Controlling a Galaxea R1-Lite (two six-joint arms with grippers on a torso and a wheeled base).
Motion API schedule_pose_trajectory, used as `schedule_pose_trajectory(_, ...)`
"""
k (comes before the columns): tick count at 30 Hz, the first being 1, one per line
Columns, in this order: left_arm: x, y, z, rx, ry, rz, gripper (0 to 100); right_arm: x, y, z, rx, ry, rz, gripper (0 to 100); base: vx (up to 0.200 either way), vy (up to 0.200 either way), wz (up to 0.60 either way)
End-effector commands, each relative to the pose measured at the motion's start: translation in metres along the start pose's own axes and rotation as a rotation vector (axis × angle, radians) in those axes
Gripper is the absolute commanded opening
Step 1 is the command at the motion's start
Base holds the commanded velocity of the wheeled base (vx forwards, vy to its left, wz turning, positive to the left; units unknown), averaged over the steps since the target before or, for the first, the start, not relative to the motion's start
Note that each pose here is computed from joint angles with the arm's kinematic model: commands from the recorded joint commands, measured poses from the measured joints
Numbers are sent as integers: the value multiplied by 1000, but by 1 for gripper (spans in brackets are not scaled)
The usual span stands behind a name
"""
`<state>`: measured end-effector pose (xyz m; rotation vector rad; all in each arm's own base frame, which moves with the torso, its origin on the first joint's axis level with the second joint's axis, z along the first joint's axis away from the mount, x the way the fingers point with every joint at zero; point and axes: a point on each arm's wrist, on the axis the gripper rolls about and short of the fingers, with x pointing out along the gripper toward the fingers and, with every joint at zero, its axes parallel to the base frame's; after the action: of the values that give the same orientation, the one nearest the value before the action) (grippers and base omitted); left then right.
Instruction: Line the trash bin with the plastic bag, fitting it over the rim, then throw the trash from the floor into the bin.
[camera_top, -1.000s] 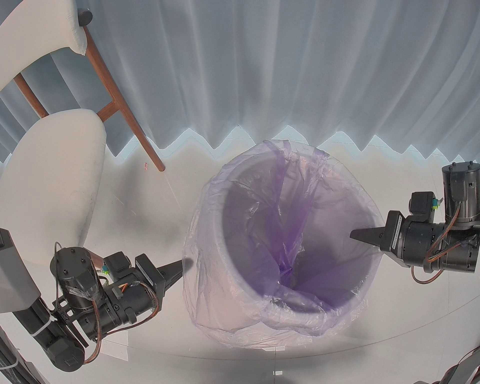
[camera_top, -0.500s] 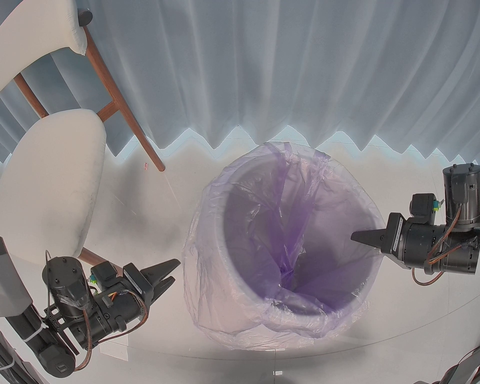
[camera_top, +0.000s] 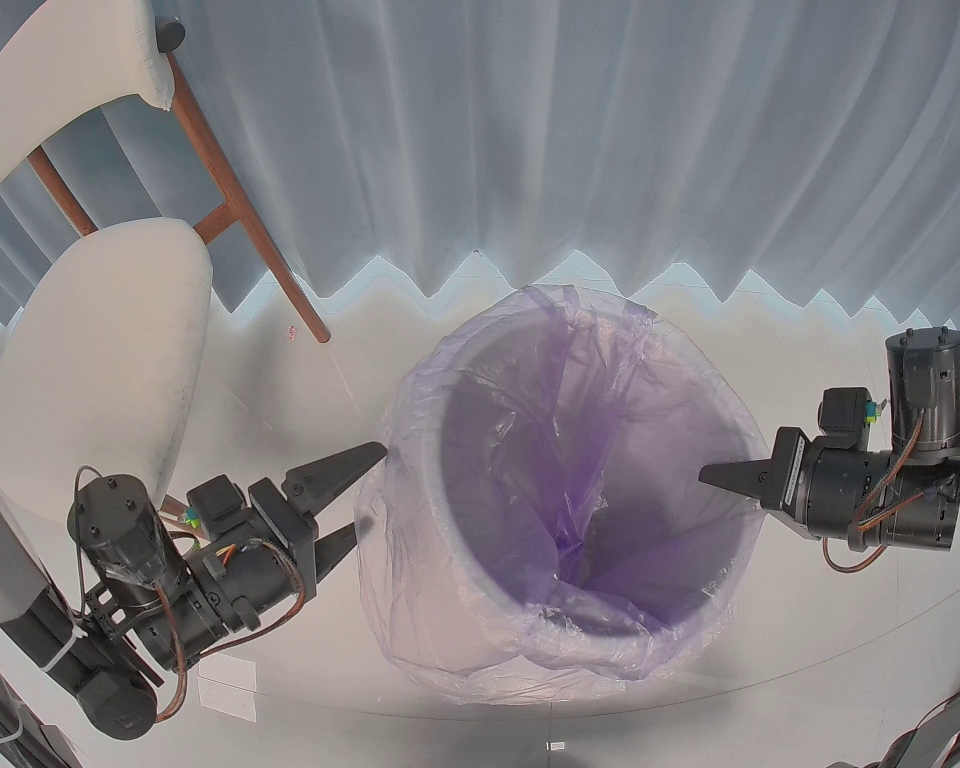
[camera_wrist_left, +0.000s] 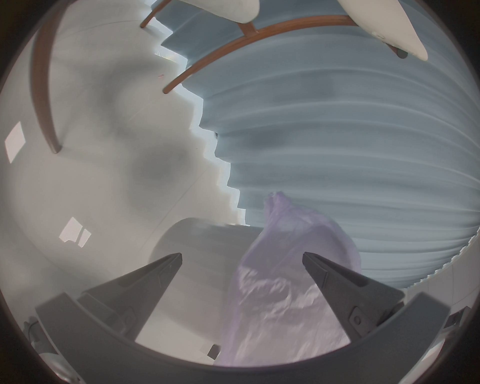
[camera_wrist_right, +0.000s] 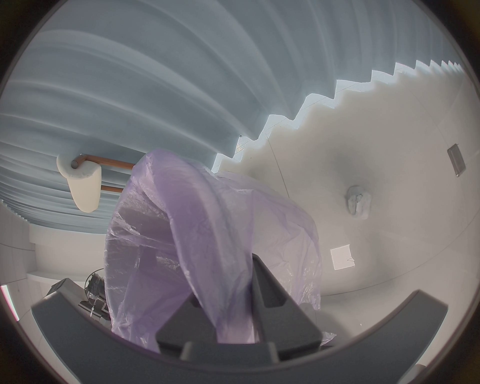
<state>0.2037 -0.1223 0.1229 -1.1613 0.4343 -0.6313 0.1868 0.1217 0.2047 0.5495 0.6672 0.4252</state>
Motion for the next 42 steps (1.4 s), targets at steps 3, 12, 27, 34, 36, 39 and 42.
schedule_pose_trajectory(3,29,8,3,-1,4,-5,100,-2,1,0,-2,-6,9,0,0,0,0)
schedule_pose_trajectory(12,31,10,4,-3,1,-1,0,-7,0,-2,4,-7,10,0,0,0,0)
schedule_pose_trajectory(27,35,24,5,-10,-10,54,0,-17,2,-2,47,-13,49,0,0,0,0)
schedule_pose_trajectory(34,35,24,5,-8,-10,54,0,-18,2,-1,53,-18,50,0,0,0,0)
schedule_pose_trajectory(36,34,25,5,-9,-12,58,0,-18,2,-1,51,-19,51,0,0,0,0)
schedule_pose_trajectory(39,31,26,4,-13,-6,69,100,-18,1,-1,52,-18,46,0,0,0,0)
schedule_pose_trajectory(42,30,26,6,-8,-19,70,100,-17,0,-2,52,-15,40,0,0,0,0)
